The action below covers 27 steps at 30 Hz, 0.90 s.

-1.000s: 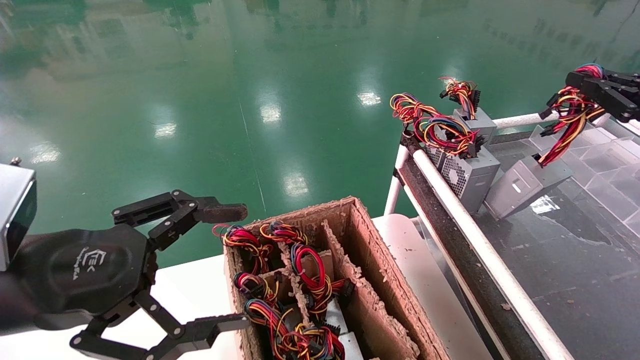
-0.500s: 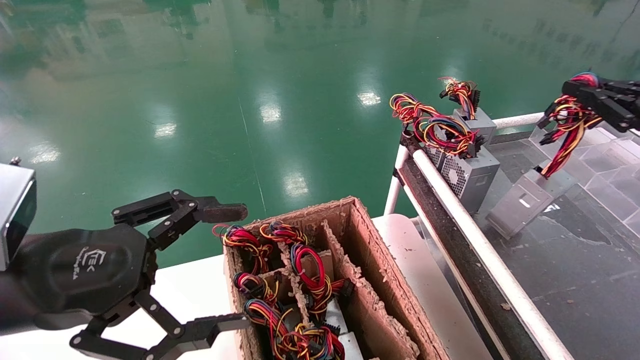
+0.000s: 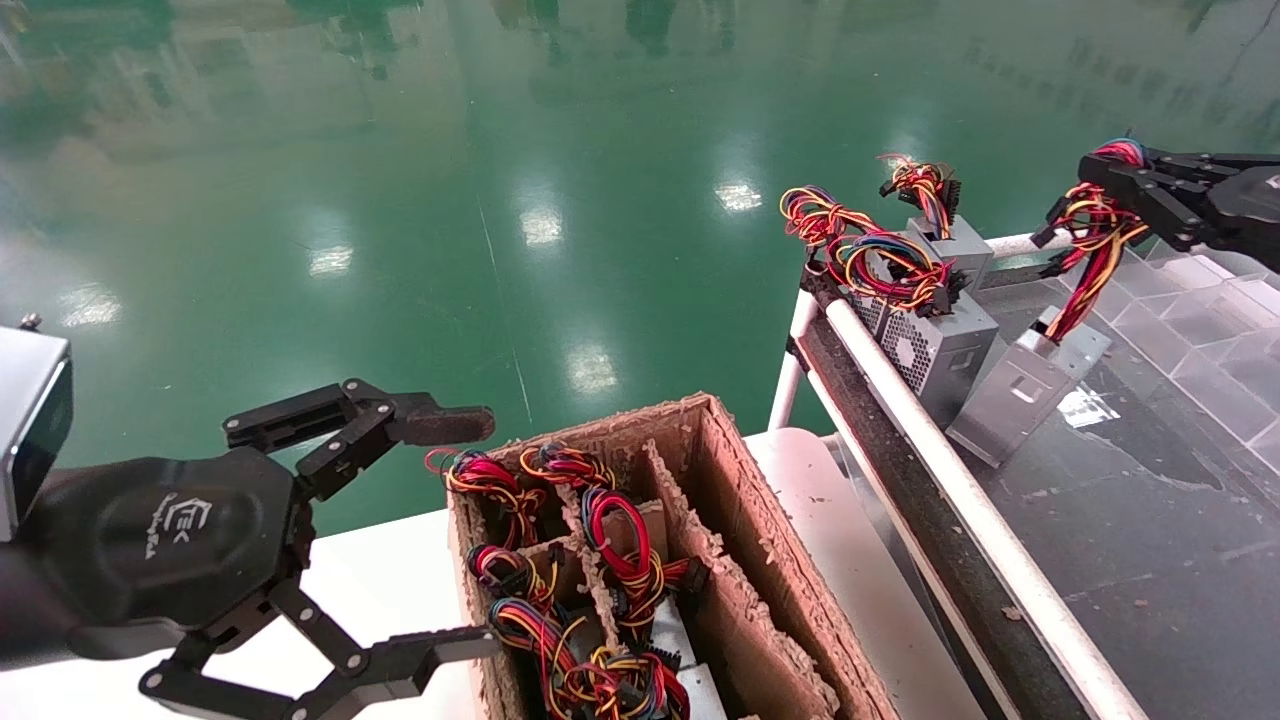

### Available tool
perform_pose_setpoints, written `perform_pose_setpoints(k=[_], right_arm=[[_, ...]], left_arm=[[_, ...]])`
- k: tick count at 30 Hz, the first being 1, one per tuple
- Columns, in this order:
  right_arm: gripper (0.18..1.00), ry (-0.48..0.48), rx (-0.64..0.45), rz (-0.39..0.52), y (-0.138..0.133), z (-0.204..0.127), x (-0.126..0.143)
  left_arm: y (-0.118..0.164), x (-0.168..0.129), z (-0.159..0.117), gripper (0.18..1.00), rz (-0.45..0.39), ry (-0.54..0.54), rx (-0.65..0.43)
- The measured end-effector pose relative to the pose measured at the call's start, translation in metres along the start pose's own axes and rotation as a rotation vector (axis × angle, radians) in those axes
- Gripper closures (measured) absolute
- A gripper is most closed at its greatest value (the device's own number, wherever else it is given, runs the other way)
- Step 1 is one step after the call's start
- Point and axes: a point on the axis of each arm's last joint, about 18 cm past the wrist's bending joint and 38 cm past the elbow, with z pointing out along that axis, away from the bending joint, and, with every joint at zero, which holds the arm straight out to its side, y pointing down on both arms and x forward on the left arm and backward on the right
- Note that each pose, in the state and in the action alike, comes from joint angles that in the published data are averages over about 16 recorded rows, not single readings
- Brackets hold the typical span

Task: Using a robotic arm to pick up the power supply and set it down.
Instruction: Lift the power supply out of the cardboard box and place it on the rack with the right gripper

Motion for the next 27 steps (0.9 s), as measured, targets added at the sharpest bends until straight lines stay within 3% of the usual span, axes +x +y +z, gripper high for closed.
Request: perform_pose_setpoints(k=[27], right_arm=[[0.932,0.020,-0.014,-0.055,-0.013,0.072,-0.024]], left_arm=[[0.000,0.000,0.000,0.184,0.000,0.000,0.000]])
